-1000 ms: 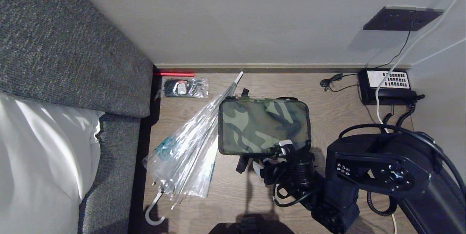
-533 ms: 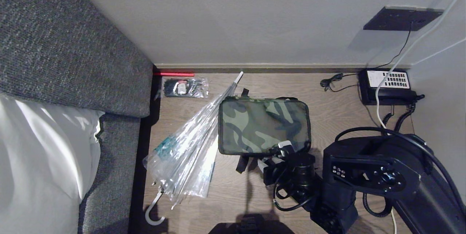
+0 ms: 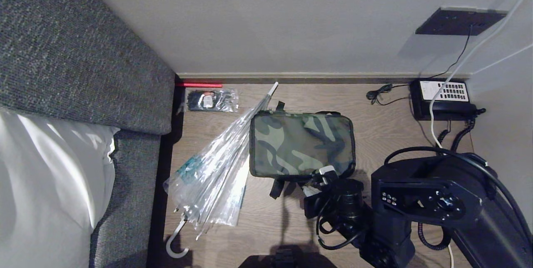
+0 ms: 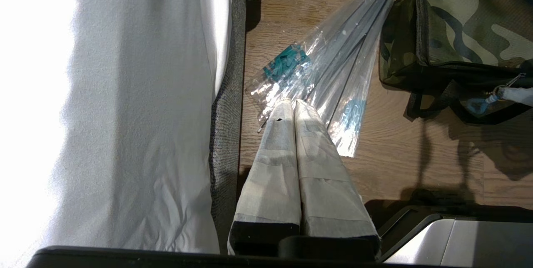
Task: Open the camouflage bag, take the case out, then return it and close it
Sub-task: Open the top of the storage box
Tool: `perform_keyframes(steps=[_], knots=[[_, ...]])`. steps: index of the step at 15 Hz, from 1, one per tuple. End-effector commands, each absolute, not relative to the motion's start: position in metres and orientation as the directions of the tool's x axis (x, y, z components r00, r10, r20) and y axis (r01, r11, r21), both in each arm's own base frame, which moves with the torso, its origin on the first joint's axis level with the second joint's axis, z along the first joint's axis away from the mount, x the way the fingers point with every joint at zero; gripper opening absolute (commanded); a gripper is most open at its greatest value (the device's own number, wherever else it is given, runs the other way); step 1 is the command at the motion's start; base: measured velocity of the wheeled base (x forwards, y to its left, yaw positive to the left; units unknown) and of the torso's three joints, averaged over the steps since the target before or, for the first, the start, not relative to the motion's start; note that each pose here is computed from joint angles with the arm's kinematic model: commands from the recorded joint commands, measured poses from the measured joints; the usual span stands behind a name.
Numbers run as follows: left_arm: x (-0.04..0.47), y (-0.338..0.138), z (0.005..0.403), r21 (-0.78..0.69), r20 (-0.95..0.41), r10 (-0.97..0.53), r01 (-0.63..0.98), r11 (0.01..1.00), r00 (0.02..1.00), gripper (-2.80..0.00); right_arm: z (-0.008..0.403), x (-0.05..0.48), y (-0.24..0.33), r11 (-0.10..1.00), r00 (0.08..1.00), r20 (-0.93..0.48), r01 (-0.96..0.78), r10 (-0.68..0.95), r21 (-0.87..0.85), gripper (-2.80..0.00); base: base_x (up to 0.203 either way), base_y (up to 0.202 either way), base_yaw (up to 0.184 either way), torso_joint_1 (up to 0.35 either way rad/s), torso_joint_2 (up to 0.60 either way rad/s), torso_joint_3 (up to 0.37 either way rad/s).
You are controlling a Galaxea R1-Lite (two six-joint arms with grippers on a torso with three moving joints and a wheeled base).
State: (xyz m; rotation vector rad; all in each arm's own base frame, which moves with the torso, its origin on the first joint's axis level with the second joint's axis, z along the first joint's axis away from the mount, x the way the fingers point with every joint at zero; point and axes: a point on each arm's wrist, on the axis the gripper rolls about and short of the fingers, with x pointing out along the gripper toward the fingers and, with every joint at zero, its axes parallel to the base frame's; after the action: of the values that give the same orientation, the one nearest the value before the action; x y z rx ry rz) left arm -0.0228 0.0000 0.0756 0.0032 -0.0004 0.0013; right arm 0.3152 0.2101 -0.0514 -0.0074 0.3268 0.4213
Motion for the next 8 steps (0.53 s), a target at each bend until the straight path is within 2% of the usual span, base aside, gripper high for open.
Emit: perform_keyframes(steps=[1, 8], knots=[[-0.023, 0.0, 0.076, 0.003, 0.002, 0.002, -0.002, 1.0, 1.0, -2.8, -0.043, 0.312, 0.208, 0.913, 0.863, -0.306, -0.403, 0.402, 0.061, -2.8, 0.0, 0.0, 0.0, 0.0, 0.0, 0.0], [-0.023, 0.0, 0.076, 0.003, 0.002, 0.002, -0.002, 1.0, 1.0, -2.8, -0.024, 0.32, 0.186, 0.932, 0.878, -0.331, -0.363, 0.346, 0.012, -2.8, 0.0, 0.0, 0.0, 0.0, 0.0, 0.0]])
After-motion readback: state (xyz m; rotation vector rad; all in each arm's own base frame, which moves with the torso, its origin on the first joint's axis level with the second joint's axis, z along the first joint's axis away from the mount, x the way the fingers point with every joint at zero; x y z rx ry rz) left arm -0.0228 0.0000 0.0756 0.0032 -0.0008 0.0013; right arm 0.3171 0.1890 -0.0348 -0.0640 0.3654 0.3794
